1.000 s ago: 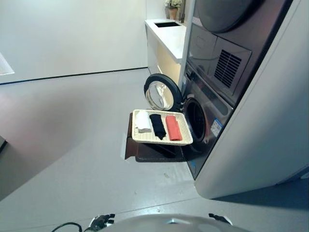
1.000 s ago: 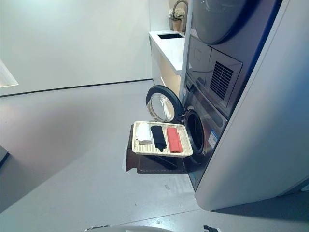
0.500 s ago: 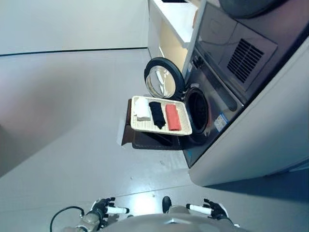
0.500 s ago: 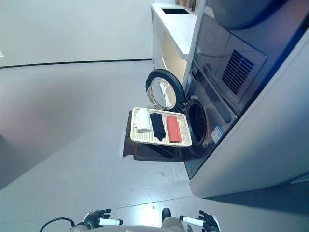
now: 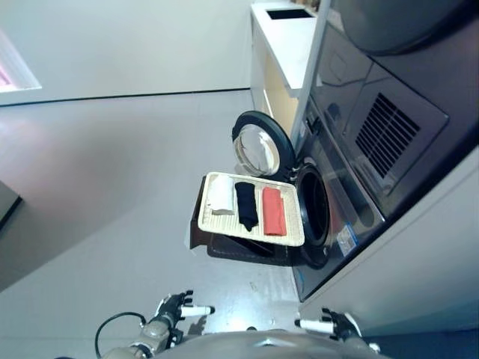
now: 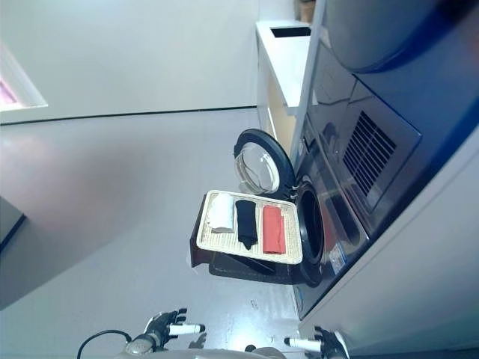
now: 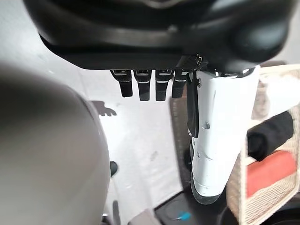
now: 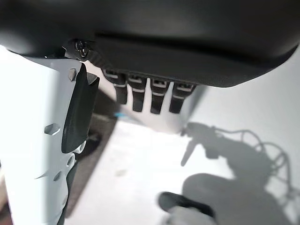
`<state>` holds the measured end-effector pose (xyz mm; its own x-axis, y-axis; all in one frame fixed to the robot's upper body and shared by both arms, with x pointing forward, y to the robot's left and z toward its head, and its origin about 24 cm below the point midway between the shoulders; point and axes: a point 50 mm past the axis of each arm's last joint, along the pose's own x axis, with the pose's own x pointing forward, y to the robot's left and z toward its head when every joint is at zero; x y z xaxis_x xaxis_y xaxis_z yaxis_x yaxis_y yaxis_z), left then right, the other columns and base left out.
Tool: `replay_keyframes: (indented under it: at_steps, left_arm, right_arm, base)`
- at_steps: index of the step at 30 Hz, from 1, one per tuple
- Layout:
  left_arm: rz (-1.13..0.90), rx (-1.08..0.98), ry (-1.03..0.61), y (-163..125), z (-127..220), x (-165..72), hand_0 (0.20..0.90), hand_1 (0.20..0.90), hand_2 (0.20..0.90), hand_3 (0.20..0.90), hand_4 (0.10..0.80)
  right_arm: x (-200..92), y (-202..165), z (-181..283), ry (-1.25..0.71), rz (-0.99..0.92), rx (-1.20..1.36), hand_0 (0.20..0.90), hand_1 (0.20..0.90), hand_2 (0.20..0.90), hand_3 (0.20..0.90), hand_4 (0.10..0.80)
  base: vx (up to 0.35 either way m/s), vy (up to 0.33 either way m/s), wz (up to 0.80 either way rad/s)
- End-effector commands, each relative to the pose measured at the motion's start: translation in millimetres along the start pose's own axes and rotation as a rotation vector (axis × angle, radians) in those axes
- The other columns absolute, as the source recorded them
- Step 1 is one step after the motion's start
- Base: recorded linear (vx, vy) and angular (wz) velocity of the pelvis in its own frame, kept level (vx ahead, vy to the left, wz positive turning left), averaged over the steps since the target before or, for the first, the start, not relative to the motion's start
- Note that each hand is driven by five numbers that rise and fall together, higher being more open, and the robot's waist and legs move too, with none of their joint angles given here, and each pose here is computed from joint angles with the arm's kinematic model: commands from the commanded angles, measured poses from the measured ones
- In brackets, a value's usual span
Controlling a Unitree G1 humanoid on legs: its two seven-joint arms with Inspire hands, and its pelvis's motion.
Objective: Pick up the clothes and place them into the washing machine
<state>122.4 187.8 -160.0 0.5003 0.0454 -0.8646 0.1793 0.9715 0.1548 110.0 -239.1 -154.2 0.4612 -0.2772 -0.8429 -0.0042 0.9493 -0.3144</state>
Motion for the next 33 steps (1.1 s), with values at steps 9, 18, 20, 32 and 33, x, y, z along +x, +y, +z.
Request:
replay_keyframes:
  at_steps: [9, 18, 20, 32, 33]
  left_arm:
    - [0.086, -0.022, 0.072, 18, -32, -10, 0.9, 0.9, 0.9, 0.9, 0.8]
    - [0.116, 0.02, -0.015, 38, -4, -4, 0.9, 0.9, 0.9, 0.9, 0.8]
    - [0.129, 0.026, -0.017, 44, -1, -4, 0.9, 0.9, 0.9, 0.9, 0.8]
    - [0.085, -0.018, -0.003, 29, -10, -5, 0.9, 0.9, 0.9, 0.9, 0.8]
    - [0.069, -0.017, -0.008, 25, -9, -5, 0.9, 0.9, 0.9, 0.9, 0.8]
  right_arm:
    - [-6, -3, -19, 0.012, -0.031, 0.005, 0.9, 0.9, 0.9, 0.9, 0.8]
    - [-6, -8, -22, 0.031, -0.054, 0.1, 0.9, 0.9, 0.9, 0.9, 0.8]
    - [-5, -8, -17, 0.013, -0.057, 0.104, 0.9, 0.9, 0.9, 0.9, 0.8]
    - [-6, -10, -23, 0.038, -0.04, 0.042, 0.9, 0.9, 0.9, 0.9, 0.8]
    - [-6, -11, -26, 0.048, -0.035, 0.036, 0.9, 0.9, 0.9, 0.9, 0.8]
  base:
    - [0.409, 0.137, -0.55]
    - [0.251, 0.157, -0.45]
    - [0.201, 0.177, 0.06]
    - [0.246, -0.046, 0.0]
    - [0.143, -0.105, 0.02]
